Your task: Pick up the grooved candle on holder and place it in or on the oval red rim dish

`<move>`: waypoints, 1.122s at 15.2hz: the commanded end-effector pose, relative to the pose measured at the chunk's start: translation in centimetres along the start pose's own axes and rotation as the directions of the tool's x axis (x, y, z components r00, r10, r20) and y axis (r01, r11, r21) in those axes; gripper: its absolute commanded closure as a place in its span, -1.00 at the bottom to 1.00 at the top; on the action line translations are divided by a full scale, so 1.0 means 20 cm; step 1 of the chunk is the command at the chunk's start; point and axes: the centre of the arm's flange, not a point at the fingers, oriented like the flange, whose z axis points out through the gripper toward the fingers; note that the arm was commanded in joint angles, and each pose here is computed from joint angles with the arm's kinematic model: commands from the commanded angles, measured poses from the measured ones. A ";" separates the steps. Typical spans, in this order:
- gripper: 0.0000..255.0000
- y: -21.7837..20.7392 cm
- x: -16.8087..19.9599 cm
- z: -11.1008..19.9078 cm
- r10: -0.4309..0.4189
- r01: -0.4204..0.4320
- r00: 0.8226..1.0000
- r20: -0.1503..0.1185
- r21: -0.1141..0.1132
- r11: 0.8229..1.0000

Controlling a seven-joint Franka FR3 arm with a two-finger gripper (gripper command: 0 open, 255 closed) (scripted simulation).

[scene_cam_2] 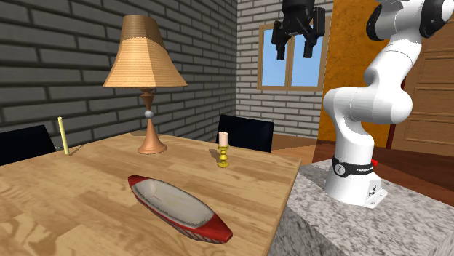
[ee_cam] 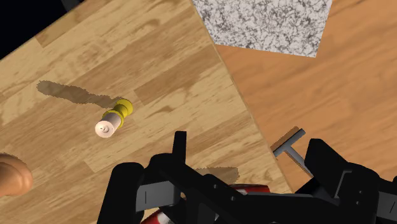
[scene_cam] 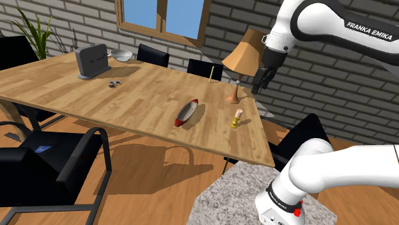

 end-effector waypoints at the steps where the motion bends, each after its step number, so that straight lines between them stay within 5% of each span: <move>1: -1.00 0.00 0.00 0.00 0.000 0.000 1.000 0.000 0.000 1.000; 17: -1.00 0.67 0.32 0.76 -0.056 0.056 0.998 -0.014 0.025 0.998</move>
